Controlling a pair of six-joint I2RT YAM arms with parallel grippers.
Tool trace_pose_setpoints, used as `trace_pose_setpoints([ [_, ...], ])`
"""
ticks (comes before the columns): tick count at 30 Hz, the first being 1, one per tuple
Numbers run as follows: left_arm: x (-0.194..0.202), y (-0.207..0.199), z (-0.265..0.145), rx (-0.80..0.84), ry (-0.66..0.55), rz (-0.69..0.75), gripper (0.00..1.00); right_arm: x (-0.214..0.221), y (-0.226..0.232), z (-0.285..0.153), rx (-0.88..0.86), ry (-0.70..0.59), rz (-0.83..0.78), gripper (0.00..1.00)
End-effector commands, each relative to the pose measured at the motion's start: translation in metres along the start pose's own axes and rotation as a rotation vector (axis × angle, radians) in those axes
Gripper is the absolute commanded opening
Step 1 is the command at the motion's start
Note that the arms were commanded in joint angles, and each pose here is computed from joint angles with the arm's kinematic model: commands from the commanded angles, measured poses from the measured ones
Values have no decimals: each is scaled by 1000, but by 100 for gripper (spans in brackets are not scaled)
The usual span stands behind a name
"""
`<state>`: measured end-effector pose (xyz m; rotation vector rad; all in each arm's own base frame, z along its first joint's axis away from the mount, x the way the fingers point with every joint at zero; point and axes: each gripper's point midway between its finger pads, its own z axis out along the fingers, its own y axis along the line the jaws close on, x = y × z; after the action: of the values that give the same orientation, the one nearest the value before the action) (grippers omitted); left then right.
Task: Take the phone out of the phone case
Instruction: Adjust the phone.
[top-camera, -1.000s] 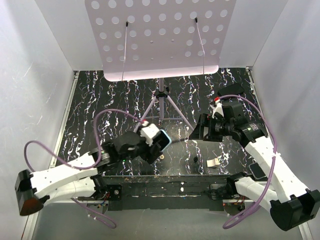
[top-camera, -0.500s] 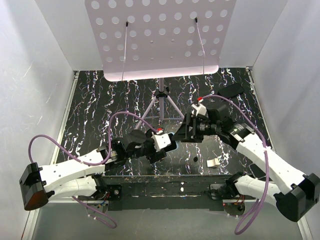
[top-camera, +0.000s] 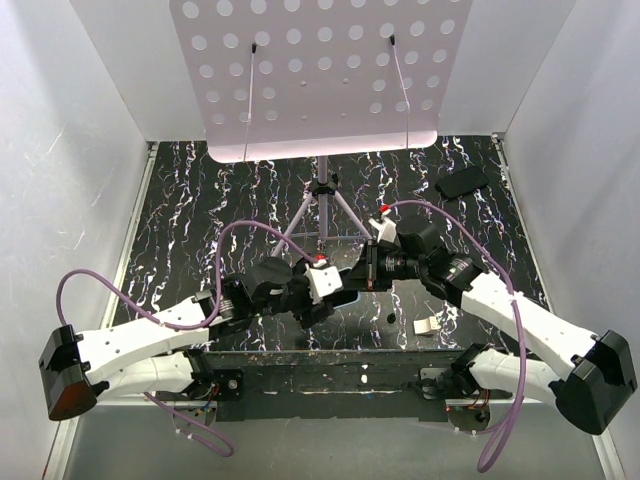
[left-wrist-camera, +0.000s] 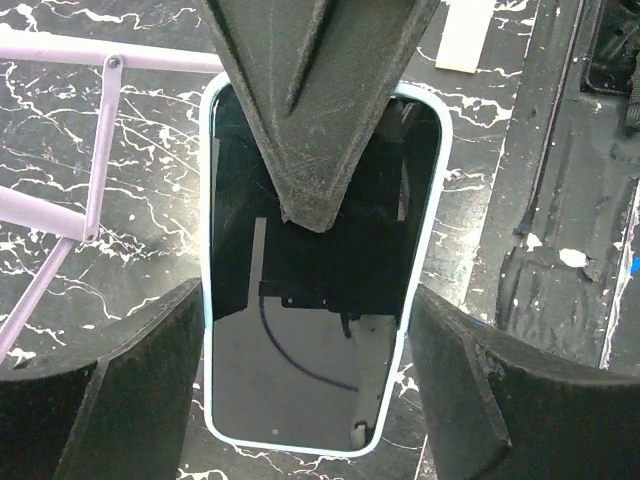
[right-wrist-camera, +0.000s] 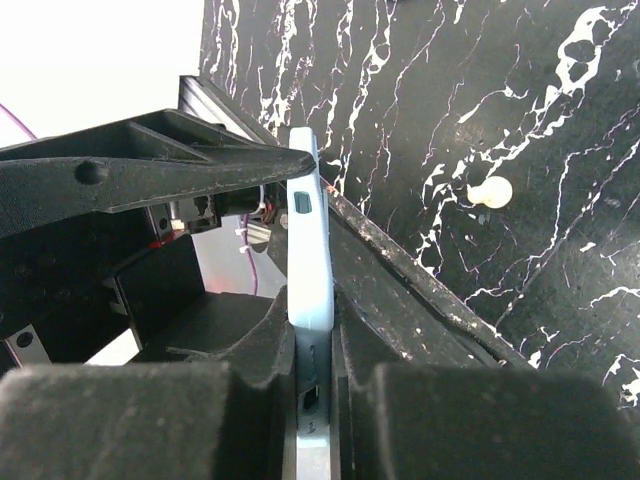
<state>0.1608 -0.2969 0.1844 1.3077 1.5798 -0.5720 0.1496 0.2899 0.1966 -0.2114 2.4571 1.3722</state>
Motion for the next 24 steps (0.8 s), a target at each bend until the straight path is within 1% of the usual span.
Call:
trace_pose_setpoints([
  [1,-66,40,-13,-205,-203,-120,57,-16,12,-6,-41,-130,51,1],
  [2,-66,43,-15,-233,-216,-205,84,-21,13,-11,-48,-178,53,1],
  [3,-66,45,-18,-255,-229,-270,98,-26,18,-18,-73,-229,56,1],
  [6,-75,41,-25,-249,-295,-509,98,-39,21,-35,-125,-335,65,1],
  [8,-71,46,-29,-300,-296,-720,98,-45,22,-47,-146,-385,67,1],
  [10,-61,44,-26,-321,-269,-922,98,-49,19,-59,-164,-431,76,1],
  [11,-57,44,-24,-316,-249,-985,98,-54,23,-67,-202,-474,70,1],
  [14,-64,43,-23,-261,-237,-1119,98,-60,26,-84,-283,-553,73,1],
  [16,-69,47,-25,-231,-262,-1213,98,-61,28,-92,-327,-589,74,1],
  [18,-71,50,-28,-200,-309,-1323,98,-62,33,-100,-359,-621,71,1],
  [21,-79,53,-30,-111,-442,-1452,98,-64,38,-105,-406,-649,80,1],
  [23,-80,53,-28,-41,-518,-1565,87,-66,45,-108,-466,-661,88,1],
  [24,-85,56,-28,-9,-570,-1587,80,-67,46,-108,-492,-666,97,1],
])
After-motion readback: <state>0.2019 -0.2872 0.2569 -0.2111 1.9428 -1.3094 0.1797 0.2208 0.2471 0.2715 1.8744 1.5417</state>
